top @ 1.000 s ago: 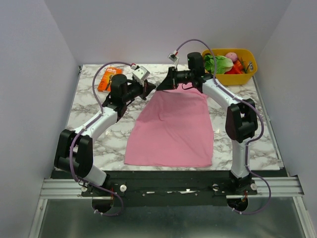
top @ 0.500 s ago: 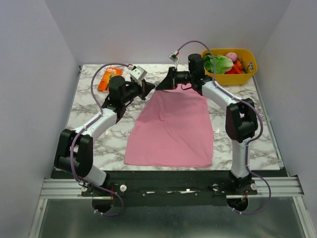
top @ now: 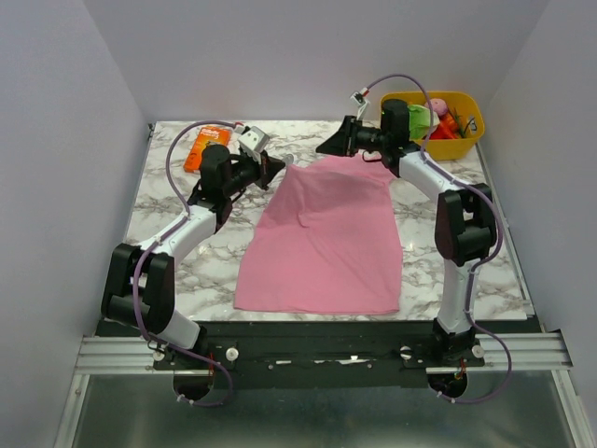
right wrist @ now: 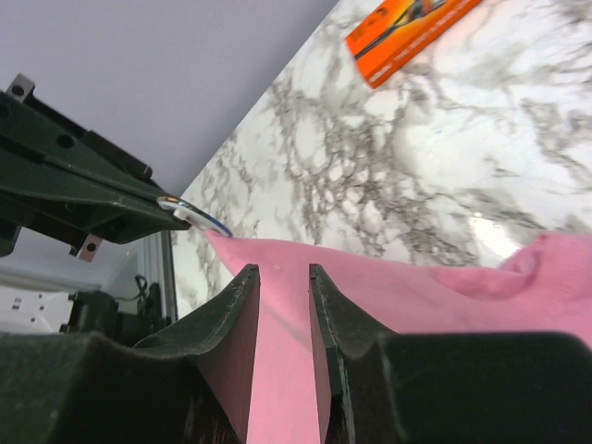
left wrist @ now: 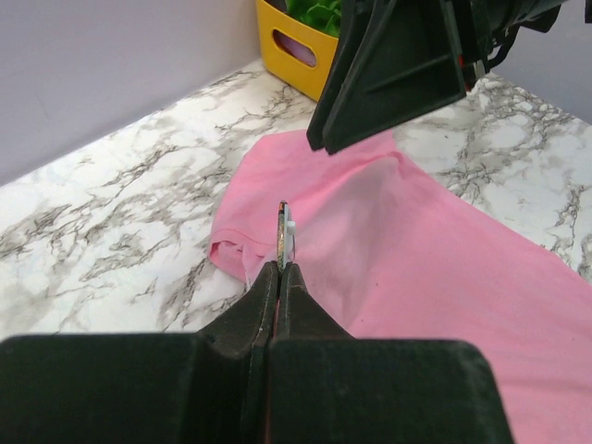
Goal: Pin the brooch onto the clothing
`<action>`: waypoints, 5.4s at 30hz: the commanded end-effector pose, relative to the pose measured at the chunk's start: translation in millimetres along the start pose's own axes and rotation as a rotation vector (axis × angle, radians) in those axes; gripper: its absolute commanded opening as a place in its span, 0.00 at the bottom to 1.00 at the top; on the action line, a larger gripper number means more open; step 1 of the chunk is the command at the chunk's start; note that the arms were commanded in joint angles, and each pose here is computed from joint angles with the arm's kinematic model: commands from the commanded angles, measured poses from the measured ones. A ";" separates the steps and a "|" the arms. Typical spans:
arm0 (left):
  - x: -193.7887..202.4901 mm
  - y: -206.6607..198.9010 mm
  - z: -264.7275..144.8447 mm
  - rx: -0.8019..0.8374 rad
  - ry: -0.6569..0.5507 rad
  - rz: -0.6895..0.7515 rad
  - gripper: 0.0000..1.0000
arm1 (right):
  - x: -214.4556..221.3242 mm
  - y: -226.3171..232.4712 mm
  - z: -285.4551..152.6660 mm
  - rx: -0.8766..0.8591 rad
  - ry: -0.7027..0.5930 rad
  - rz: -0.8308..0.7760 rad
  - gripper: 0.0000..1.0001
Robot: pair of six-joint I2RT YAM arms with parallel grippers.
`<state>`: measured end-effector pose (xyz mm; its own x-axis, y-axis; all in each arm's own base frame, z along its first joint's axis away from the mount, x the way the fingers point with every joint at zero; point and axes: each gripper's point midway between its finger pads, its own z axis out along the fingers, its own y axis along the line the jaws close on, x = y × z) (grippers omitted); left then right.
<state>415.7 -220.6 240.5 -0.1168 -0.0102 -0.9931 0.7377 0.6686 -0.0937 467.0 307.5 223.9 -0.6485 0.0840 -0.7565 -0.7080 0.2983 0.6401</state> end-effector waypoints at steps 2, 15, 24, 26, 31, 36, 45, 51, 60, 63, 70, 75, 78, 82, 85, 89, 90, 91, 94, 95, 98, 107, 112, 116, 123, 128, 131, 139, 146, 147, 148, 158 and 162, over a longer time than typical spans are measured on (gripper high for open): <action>-16.0 -3.6 -6.6 0.004 -0.030 0.032 0.00 | -19.6 15.2 -3.5 0.001 -0.057 -0.060 0.41; -16.1 9.0 -6.0 -0.054 0.007 0.059 0.00 | -23.5 21.8 -15.0 0.066 -0.083 -0.119 0.73; -3.2 42.2 1.0 -0.211 0.114 0.063 0.00 | -16.6 24.6 -36.1 0.177 -0.096 -0.162 0.93; 1.2 52.1 2.9 -0.257 0.144 0.053 0.00 | -5.6 20.6 -40.2 0.203 -0.083 -0.146 0.95; 18.6 66.7 17.0 -0.304 0.241 0.034 0.00 | 11.1 25.8 -55.9 0.251 -0.081 -0.142 1.00; 42.6 78.5 28.2 -0.374 0.363 0.000 0.00 | 48.7 24.0 -72.2 0.297 -0.043 -0.106 1.00; 84.8 89.3 38.3 -0.493 0.546 -0.059 0.00 | 114.1 19.3 -105.4 0.410 0.005 -0.029 1.00; 105.3 96.1 34.8 -0.632 0.692 0.011 0.00 | 158.8 18.9 -125.4 0.464 0.041 0.036 1.00; 81.4 100.4 27.5 -0.714 0.681 -0.002 0.22 | 186.9 9.9 -157.6 0.649 0.060 0.123 1.00; 60.7 92.5 26.2 -0.691 0.643 -0.023 0.48 | 193.6 10.3 -162.0 0.676 0.067 0.157 1.00; 9.1 69.4 0.1 -0.672 0.524 -0.078 0.99 | 207.3 15.4 -171.6 0.702 0.078 0.206 1.00; -7.9 48.5 -35.2 -0.673 0.472 -0.162 0.99 | 216.0 23.0 -185.6 0.747 0.090 0.233 1.00; 5.1 35.7 -60.4 -0.678 0.476 -0.261 0.99 | 223.0 28.2 -196.9 0.789 0.090 0.263 1.00; 54.9 16.9 -97.4 -0.670 0.545 -0.420 0.99 | 239.4 28.7 -217.7 0.896 0.091 0.333 1.00; 90.4 -0.5 -123.6 -0.673 0.603 -0.519 0.99 | 261.6 32.0 -232.9 0.973 0.114 0.431 1.00; 131.4 -23.4 -153.1 -0.683 0.673 -0.621 0.99 | 290.3 37.1 -244.0 1.013 0.150 0.525 1.00; 132.8 -26.4 -158.6 -0.688 0.659 -0.633 0.99 | 295.1 37.5 -245.6 1.024 0.146 0.556 1.00; 150.2 -31.5 -169.0 -0.700 0.695 -0.647 0.99 | 299.1 38.7 -246.3 1.026 0.146 0.571 1.00; 172.6 -39.3 -192.1 -0.767 0.724 -0.705 0.99 | 311.2 45.7 -241.8 0.988 0.169 0.632 1.00; 176.3 -43.8 -194.7 -0.781 0.721 -0.750 0.99 | 319.5 46.0 -245.5 1.002 0.184 0.646 1.00; 194.2 -55.1 -211.9 -0.819 0.762 -0.814 0.99 | 329.8 46.3 -256.7 1.050 0.181 0.656 1.00; 224.8 -67.4 -230.6 -0.920 0.846 -0.891 0.97 | 360.6 48.9 -263.2 1.066 0.208 0.726 1.00; 244.9 -87.9 -232.4 -0.884 0.941 -0.900 0.88 | 362.9 48.8 -261.1 1.058 0.211 0.741 0.98; 248.5 -95.6 -232.8 -0.870 0.965 -0.897 0.77 | 363.5 47.7 -255.5 1.031 0.216 0.745 0.88; 258.5 -101.3 -235.6 -0.875 1.012 -0.873 0.65 | 363.6 44.7 -252.2 1.023 0.230 0.741 0.70; 266.9 -108.0 -235.4 -0.856 1.029 -0.884 0.41 | 362.9 45.3 -249.7 1.009 0.223 0.744 0.58; 266.0 -108.5 -234.9 -0.852 1.007 -0.894 0.18 | 362.9 46.5 -247.1 0.994 0.219 0.753 0.41; 247.8 -103.1 -222.1 -0.813 0.942 -0.865 0.00 | 350.2 50.7 -243.9 0.969 0.230 0.709 0.02; 157.7 -74.1 -196.6 -0.821 0.690 -0.754 0.00 | 274.6 70.6 -246.6 0.952 0.106 0.531 0.01; 142.1 -67.6 -197.2 -0.839 0.648 -0.726 0.00 | 262.4 75.4 -245.8 0.942 0.087 0.507 0.01; 110.3 -61.9 -187.9 -0.822 0.571 -0.701 0.00 | 236.9 85.3 -244.3 0.917 0.041 0.457 0.01; -145.6 -38.5 -197.9 -0.784 -0.005 -0.483 0.00 | 57.9 202.3 -238.8 0.631 -0.237 0.088 0.01; -224.8 -48.9 -227.1 -0.733 -0.212 -0.439 0.00 | 6.2 270.7 -241.1 0.460 -0.290 -0.069 0.01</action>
<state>271.2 -113.0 424.7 -0.2848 -0.4702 -0.8354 0.0224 0.8680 -0.4961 222.6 143.5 370.2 -0.5190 0.3574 -0.7765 -0.3176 0.7627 0.5634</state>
